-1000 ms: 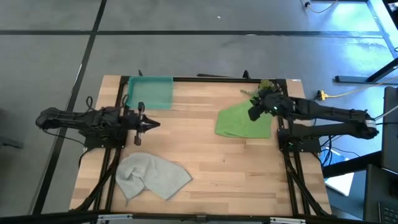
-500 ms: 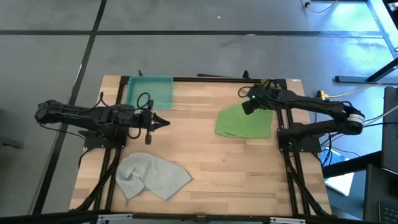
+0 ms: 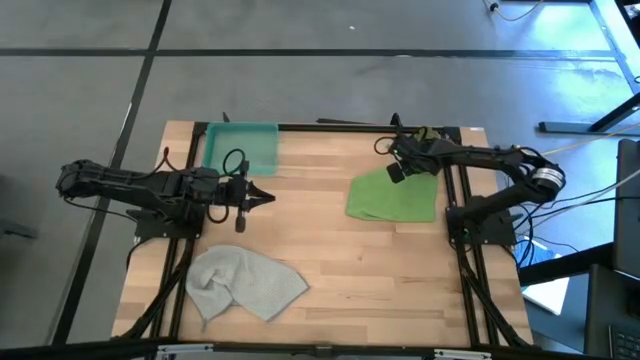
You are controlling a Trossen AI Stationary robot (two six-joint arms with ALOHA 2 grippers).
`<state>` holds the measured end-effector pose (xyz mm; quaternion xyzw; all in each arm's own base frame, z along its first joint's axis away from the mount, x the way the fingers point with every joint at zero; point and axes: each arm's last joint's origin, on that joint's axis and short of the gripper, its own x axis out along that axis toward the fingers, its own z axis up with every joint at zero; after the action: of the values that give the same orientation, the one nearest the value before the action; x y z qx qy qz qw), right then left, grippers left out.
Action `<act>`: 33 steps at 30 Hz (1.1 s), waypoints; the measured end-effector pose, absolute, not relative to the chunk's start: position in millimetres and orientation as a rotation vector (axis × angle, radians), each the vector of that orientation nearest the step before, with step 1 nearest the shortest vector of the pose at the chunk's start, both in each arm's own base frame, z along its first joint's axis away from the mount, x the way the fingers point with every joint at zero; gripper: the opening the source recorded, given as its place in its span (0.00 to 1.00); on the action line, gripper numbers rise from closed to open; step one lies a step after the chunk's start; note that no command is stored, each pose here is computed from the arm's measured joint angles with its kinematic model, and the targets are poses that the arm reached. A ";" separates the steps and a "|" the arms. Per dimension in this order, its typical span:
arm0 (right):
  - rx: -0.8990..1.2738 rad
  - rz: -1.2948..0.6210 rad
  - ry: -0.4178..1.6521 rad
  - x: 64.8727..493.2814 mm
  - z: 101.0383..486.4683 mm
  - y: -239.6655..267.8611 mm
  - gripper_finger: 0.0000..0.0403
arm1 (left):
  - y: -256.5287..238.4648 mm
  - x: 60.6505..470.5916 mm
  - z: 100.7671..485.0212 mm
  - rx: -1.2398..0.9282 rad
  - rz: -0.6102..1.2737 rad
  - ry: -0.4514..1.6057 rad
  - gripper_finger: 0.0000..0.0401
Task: Roll microfiber towels into tight, uniform cylinder then place into a basket
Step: Roll the green towel
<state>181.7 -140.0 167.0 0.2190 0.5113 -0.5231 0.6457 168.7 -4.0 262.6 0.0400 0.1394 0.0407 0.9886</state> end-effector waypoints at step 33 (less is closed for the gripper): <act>0.484 -1.268 1.262 185.5 138.1 -150.7 0.24 | -4.0 168.8 263.2 0.080 0.082 0.273 0.05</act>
<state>185.5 -150.7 138.1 0.2088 0.5445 -0.5469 0.6006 168.8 -4.0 263.2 0.0399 0.1361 0.0406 0.9891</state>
